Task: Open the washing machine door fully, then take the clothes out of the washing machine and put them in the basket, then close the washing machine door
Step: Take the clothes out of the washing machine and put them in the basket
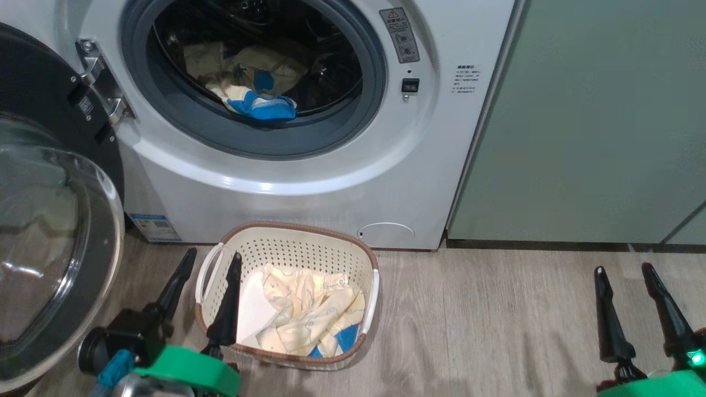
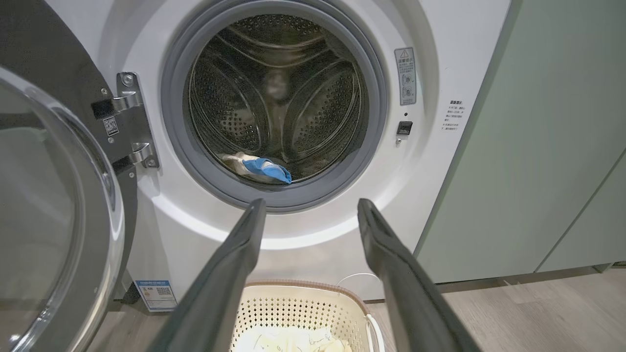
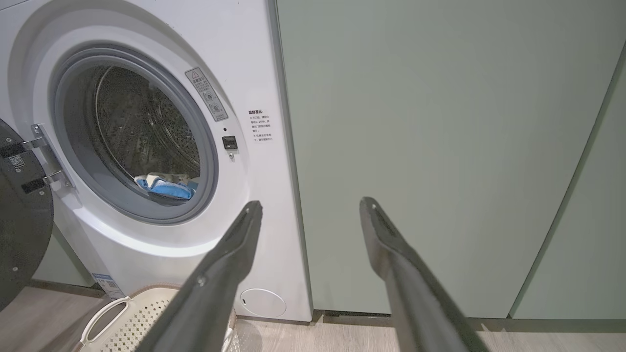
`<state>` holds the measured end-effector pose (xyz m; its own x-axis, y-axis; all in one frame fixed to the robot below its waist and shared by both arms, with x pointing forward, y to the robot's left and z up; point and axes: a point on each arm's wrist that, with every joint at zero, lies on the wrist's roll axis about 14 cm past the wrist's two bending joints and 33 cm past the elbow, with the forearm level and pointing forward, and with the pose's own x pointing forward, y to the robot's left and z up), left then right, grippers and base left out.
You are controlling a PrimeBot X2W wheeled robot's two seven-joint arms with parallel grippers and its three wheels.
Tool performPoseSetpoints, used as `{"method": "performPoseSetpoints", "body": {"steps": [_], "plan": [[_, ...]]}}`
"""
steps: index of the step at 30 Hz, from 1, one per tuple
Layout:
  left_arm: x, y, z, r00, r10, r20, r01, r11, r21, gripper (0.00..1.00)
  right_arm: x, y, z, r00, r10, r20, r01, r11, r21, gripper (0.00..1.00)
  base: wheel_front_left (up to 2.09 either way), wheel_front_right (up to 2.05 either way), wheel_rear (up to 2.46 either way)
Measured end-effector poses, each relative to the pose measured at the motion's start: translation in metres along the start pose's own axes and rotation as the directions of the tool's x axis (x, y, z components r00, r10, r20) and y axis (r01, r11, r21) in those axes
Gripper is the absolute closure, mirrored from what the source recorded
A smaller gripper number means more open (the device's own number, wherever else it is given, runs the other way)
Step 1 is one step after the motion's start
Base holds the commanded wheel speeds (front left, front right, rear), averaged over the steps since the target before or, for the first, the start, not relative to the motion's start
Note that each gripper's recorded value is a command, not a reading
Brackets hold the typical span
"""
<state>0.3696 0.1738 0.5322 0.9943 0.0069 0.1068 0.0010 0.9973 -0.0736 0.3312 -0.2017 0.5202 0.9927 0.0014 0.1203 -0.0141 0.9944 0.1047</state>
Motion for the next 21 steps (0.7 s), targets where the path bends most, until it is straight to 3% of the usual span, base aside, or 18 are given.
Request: {"method": "performPoseSetpoints", "body": {"steps": [11,21], "plan": [[0.026,-0.008,-0.016,0.999,-0.025,-0.029,0.024,1.0,-0.02,0.0,0.012,0.005,-0.009,1.0,0.017,-0.025,-0.017,1.0,0.002,0.0,0.0,0.0,0.0],[0.086,-0.024,-0.049,0.989,-0.105,-0.103,0.104,0.994,-0.023,0.0,0.042,0.005,-0.025,0.998,0.025,-0.055,-0.025,1.0,0.0,0.0,0.0,0.0,0.0]]}}
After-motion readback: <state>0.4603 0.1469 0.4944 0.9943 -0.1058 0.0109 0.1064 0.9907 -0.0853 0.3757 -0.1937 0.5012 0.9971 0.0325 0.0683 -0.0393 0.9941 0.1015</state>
